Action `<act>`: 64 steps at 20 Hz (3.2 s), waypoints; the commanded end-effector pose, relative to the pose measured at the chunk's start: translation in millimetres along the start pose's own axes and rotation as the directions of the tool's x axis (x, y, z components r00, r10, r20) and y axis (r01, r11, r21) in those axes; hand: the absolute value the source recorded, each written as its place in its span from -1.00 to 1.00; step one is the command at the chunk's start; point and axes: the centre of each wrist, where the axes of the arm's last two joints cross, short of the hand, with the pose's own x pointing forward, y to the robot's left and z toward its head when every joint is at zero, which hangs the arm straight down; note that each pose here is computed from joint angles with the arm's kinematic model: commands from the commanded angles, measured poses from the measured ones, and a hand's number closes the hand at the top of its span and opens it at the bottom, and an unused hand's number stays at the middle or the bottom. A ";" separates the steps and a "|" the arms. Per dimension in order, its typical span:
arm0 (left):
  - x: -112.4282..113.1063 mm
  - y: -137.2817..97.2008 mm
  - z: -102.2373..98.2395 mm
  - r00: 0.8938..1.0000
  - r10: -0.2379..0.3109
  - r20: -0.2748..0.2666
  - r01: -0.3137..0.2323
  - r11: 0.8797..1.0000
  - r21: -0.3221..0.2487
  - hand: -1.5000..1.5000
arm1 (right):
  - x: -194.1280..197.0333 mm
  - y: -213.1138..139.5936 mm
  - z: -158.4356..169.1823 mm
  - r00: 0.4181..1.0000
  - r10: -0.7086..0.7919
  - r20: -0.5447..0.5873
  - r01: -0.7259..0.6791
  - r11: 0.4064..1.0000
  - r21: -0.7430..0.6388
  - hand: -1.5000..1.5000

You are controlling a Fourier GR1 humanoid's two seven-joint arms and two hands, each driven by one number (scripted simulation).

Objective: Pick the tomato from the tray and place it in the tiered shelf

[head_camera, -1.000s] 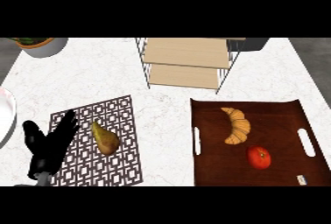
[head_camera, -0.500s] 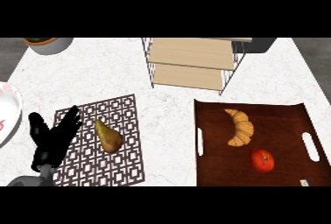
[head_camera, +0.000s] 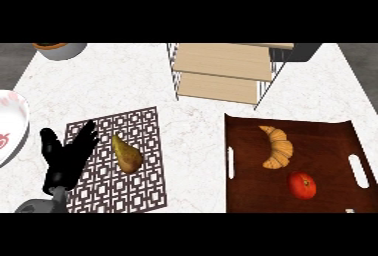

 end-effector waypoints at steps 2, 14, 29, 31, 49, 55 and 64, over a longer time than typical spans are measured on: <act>-1.0 -4.5 -11.0 1.000 -0.009 0.001 0.009 1.000 0.000 0.00 | 46.2 27.0 -6.5 0.994 0.073 -0.087 -0.079 0.995 -0.061 -1.00; 7.8 9.9 4.0 1.000 -0.003 -0.002 0.003 1.000 0.000 0.00 | 52.1 91.6 -29.1 0.945 0.231 -0.234 -0.220 0.973 0.070 -1.00; -9.4 6.9 -0.4 1.000 -0.001 0.001 0.001 1.000 0.006 0.00 | 37.2 155.6 -44.2 0.895 0.292 -0.339 -0.295 0.954 0.042 -1.00; -0.8 0.4 -10.4 1.000 0.002 -0.011 -0.002 1.000 -0.005 0.00 | 33.0 133.0 -43.6 0.901 0.282 -0.330 -0.285 0.958 0.040 -1.00; 14.2 -14.7 -0.3 1.000 0.006 0.000 -0.006 1.000 0.010 0.00 | -2.8 160.9 -75.1 0.877 0.315 -0.362 -0.346 0.938 -0.020 -1.00; -3.1 -17.5 -3.1 1.000 0.010 0.000 -0.010 1.000 0.021 0.00 | -16.9 176.9 -89.9 0.884 0.327 -0.335 -0.348 0.938 -0.004 -1.00; -10.2 1.4 -1.5 1.000 0.003 -0.018 -0.003 1.000 -0.018 0.00 | -27.5 200.3 -90.1 0.885 0.427 -0.185 -0.400 0.901 0.167 1.00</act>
